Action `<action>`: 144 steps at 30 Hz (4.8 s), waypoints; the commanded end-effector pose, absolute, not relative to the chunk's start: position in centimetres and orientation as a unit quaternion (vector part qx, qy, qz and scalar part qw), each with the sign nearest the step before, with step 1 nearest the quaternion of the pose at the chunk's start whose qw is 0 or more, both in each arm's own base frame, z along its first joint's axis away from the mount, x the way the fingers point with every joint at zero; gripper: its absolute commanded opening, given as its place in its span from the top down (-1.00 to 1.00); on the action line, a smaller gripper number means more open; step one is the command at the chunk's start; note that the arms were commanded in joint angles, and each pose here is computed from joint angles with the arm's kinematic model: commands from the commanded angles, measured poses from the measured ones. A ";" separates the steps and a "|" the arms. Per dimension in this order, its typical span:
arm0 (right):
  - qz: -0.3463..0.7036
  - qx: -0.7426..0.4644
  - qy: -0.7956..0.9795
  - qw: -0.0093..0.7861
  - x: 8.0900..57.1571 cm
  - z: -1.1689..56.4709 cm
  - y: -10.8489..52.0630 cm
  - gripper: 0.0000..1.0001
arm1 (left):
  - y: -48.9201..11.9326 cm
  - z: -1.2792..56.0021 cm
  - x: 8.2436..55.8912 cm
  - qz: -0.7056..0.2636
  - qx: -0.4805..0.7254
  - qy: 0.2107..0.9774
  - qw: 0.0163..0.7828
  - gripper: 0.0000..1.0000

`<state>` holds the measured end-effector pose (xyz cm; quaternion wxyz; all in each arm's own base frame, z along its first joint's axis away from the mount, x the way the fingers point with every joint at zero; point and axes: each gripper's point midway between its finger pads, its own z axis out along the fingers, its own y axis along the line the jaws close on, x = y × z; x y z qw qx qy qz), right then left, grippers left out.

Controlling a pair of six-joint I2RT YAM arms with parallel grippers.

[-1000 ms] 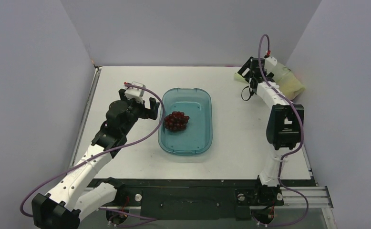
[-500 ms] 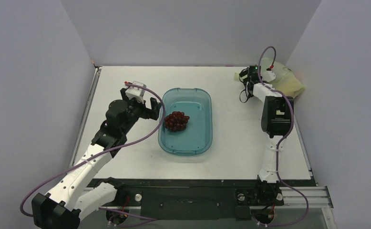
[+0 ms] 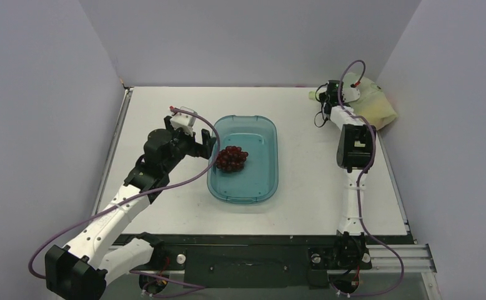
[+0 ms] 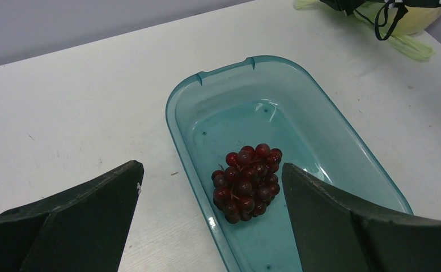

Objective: Take the fake fruits out of the plastic bag

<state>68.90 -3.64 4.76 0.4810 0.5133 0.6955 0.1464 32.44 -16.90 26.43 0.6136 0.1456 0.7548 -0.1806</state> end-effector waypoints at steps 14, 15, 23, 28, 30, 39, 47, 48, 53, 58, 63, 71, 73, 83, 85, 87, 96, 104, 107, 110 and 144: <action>0.128 0.403 0.715 0.558 54.9 20.3 -2.2 1.00 | -17.7 28.8 32.8 -0.189 0.154 0.735 0.633 -0.83; 0.120 0.392 0.716 0.565 53.4 21.5 -2.4 1.00 | -17.7 28.8 32.8 -0.190 0.155 0.734 0.633 -0.83; 0.068 0.339 0.735 0.583 46.2 26.8 -2.1 1.00 | -18.5 28.2 32.9 -0.199 0.166 0.737 0.624 -0.83; 0.078 0.330 0.743 0.577 45.7 27.1 -1.4 1.00 | -18.6 28.0 32.8 -0.200 0.170 0.740 0.619 -0.83; 0.089 0.316 0.758 0.564 45.5 27.4 -0.6 1.00 | -18.8 27.9 32.7 -0.202 0.172 0.739 0.620 -0.83; 0.043 0.281 0.747 0.600 42.1 30.5 0.7 1.00 | -20.3 26.8 32.7 -0.208 0.194 0.748 0.600 -0.83; 0.112 0.213 0.799 0.550 41.5 27.8 5.9 1.00 | -20.7 25.9 32.1 -0.190 0.212 0.755 0.591 -0.83; 0.120 0.213 0.799 0.550 41.2 27.9 6.2 1.00 | -20.8 25.8 32.0 -0.189 0.214 0.757 0.587 -0.83; 0.158 0.199 0.815 0.521 39.4 26.7 8.1 1.00 | -21.2 25.1 31.9 -0.187 0.224 0.764 0.575 -0.83; 0.151 0.171 0.818 0.528 36.3 27.5 9.2 1.00 | -22.0 25.2 31.5 -0.202 0.229 0.764 0.568 -0.83; 0.139 0.162 0.833 0.511 33.6 26.0 8.6 1.00 | -22.5 25.2 31.4 -0.214 0.233 0.763 0.563 -0.83; 0.158 0.133 0.855 0.476 28.6 23.1 9.3 0.76 | -23.3 25.4 30.9 -0.233 0.238 0.762 0.556 -0.83; 0.150 0.138 0.855 0.477 27.9 22.7 8.7 0.45 | -24.0 25.7 30.4 -0.246 0.245 0.757 0.553 -0.83; 0.082 0.272 0.789 0.544 27.4 26.2 2.2 -0.44 | -31.1 27.5 28.5 -0.327 0.235 0.763 0.506 -0.83; 0.082 0.315 0.766 0.554 27.9 26.7 0.2 -0.47 | -33.1 27.3 27.8 -0.338 0.232 0.764 0.498 -0.83; 0.091 0.351 0.744 0.562 28.8 27.0 -1.4 -0.47 | -35.1 27.6 26.9 -0.355 0.221 0.760 0.498 -0.82; 0.264 0.301 0.739 0.543 36.9 23.9 0.5 -0.31 | -42.6 29.9 23.2 -0.403 0.190 0.749 0.491 -0.80; 0.250 0.223 0.790 0.513 39.8 18.5 1.9 -0.29 | -44.6 28.7 21.4 -0.410 0.163 0.765 0.470 -0.80; 0.211 0.209 0.808 0.509 39.6 17.6 2.5 -0.30 | -44.5 28.1 20.8 -0.400 0.168 0.770 0.468 -0.80; 0.237 0.217 0.806 0.497 39.0 16.5 3.7 0.00 | -44.1 27.5 20.9 -0.381 0.169 0.778 0.470 -0.80; 0.131 0.319 0.837 0.424 32.1 22.6 1.4 0.06 | -52.2 20.6 30.1 -0.193 0.147 0.825 0.510 -0.43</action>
